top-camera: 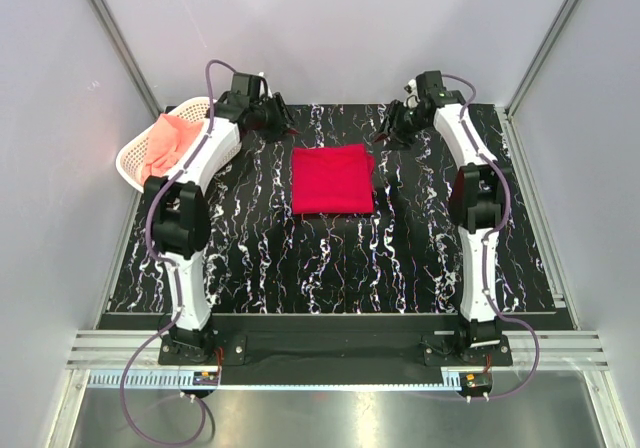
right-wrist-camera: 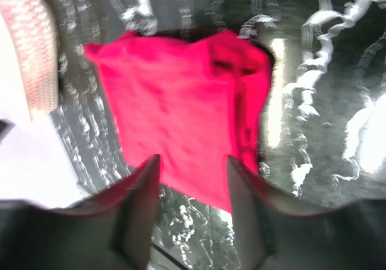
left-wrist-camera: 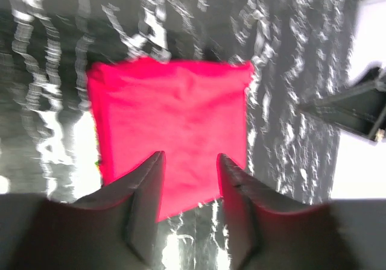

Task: Fold and stack the t-shirts
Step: Fold the tshirt

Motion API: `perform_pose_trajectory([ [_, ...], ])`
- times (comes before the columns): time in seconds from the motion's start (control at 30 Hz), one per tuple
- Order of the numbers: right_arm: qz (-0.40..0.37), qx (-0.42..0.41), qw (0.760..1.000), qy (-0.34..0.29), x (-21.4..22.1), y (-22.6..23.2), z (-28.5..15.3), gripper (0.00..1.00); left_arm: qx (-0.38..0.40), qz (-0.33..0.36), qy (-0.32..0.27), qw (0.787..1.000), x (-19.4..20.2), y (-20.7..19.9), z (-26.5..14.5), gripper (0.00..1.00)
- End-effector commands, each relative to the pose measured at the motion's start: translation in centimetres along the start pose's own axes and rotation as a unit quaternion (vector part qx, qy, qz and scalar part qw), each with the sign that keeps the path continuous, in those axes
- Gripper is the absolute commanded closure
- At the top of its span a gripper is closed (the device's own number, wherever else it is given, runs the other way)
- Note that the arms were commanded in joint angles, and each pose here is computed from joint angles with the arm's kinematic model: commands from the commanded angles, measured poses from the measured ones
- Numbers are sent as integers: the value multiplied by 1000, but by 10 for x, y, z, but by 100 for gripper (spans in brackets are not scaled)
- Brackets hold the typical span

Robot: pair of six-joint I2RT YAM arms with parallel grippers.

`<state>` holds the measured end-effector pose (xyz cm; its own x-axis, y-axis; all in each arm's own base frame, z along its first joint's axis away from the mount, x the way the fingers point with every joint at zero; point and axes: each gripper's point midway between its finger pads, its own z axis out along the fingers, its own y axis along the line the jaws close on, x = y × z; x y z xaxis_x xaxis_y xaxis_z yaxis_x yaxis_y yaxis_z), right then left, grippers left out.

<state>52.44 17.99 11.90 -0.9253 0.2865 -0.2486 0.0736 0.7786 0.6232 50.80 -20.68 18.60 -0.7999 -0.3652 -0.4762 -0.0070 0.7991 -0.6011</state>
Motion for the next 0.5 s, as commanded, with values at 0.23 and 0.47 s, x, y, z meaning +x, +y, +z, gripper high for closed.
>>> perform_pose_trajectory([
  [0.23,-14,-152,988,1,6,62,49,93,124,-24,21,992,15,-23,64,81],
  [0.47,31,-198,980,-12,-10,51,98,95,125,-38,15,991,6,0,112,83],
])
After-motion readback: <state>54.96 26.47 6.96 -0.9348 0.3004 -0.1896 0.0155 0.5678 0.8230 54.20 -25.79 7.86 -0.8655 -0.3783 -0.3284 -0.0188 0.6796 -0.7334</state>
